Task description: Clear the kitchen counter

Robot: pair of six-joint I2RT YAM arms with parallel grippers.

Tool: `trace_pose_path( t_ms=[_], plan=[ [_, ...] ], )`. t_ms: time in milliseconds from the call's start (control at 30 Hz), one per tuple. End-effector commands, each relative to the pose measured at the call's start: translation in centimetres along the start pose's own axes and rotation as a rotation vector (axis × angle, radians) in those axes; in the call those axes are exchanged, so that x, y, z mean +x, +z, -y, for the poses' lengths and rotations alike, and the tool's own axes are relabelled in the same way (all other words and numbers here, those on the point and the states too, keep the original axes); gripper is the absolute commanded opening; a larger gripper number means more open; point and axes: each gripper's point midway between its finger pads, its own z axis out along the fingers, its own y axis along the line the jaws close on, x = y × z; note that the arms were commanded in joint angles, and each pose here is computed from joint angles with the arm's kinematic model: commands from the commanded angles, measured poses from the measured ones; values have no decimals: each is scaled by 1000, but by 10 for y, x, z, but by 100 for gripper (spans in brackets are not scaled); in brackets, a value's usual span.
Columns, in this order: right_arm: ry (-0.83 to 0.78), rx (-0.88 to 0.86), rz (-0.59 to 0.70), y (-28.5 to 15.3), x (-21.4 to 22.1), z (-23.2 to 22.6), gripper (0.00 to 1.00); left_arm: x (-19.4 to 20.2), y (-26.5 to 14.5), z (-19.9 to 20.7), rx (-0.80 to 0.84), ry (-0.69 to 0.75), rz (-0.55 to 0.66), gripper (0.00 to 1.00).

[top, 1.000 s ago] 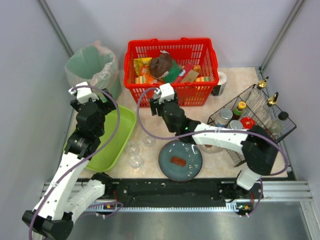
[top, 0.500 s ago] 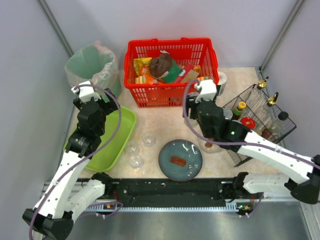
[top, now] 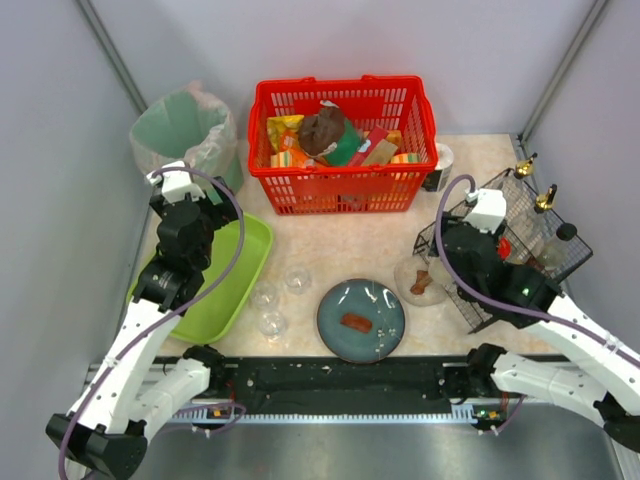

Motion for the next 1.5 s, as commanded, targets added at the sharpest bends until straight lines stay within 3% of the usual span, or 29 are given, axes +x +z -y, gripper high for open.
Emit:
trace_pose_path(
  t_ms=[0,467,967,1133,1467],
  plan=[
    [54,97,21,-4,-9,28,8,-17,1,7,21,-22,45,99],
    [121,113,15,-29,-17,62,6,-13,4,9,26,-16,31,99],
    [74,306,42,-29,4,101,9,-14,2,9,36,-9,37,99],
    [71,320,46,-29,13,108,18,-13,3,10,44,-4,33,99],
    [60,320,19,-25,36,110,23,-14,3,7,28,9,39,99]
  ],
)
